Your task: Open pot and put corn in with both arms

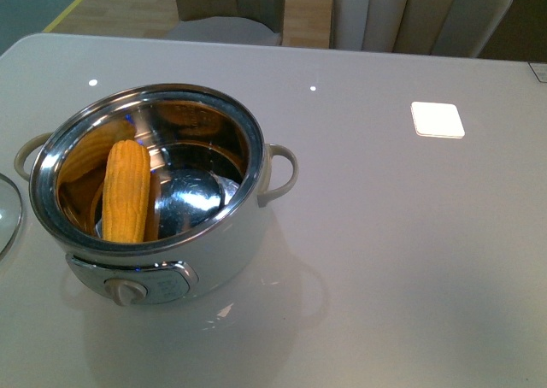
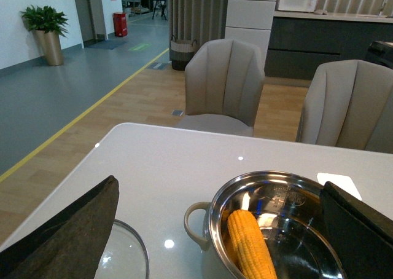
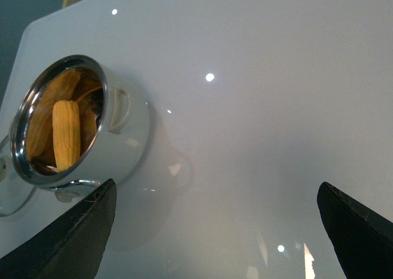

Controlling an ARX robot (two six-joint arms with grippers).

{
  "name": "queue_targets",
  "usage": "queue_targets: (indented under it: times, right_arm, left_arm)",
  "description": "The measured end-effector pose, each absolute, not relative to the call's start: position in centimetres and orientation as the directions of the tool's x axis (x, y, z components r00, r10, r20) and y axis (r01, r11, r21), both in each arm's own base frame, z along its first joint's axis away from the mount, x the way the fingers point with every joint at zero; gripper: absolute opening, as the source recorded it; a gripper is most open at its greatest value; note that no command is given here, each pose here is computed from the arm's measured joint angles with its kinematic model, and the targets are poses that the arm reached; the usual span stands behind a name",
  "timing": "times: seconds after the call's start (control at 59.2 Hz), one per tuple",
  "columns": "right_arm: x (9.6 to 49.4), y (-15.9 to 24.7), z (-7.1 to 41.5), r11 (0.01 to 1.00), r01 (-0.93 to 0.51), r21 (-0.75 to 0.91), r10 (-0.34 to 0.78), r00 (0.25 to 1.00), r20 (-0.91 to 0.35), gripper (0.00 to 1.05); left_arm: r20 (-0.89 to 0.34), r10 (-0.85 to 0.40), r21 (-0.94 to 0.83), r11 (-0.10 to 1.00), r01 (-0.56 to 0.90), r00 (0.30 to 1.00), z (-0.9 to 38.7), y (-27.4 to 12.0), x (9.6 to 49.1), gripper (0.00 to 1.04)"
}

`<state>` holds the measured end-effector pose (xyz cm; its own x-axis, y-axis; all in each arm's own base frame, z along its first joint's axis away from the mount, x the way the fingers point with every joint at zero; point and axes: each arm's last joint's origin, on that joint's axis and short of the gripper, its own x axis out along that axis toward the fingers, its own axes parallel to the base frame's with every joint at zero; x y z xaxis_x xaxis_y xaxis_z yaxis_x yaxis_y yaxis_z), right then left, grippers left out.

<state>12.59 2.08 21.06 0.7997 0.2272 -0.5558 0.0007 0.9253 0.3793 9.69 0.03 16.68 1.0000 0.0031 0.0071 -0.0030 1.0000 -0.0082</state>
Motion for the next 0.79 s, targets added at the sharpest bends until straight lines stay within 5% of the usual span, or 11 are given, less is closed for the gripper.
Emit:
queue_targets:
  times: [0.186,0.287,0.406,0.693,0.794]
  right_arm:
    - [12.6,2.0,21.0,0.933,0.003,0.360,0.206,0.815,-0.542,0.95]
    - [12.5,1.8,19.9,0.986,-0.003,0.170,0.041,0.975,-0.217,0.79]
    - [12.1,1.4,20.0,0.997,-0.007,0.077,0.008,1.000,-0.013,0.59]
    - [11.4,0.1,18.4,1.000,-0.006,0.013,0.006,1.000,-0.002,0.05]
    - [11.2,0.0,18.1,1.000,-0.003,0.006,0.003,1.000,-0.001,0.02]
  left_arm:
    - [0.007,0.003,-0.008,1.000,-0.003,1.000,16.7,0.0,9.7,0.98]
    - [0.007,0.003,-0.009,1.000,-0.003,1.000,16.7,0.0,9.7,0.98]
    - [0.007,0.003,-0.008,1.000,-0.003,1.000,16.7,0.0,9.7,0.98]
    - [0.007,0.003,-0.008,1.000,-0.003,1.000,16.7,0.0,9.7,0.98]
    - [0.007,0.003,-0.008,1.000,-0.003,1.000,16.7,0.0,9.7,0.98]
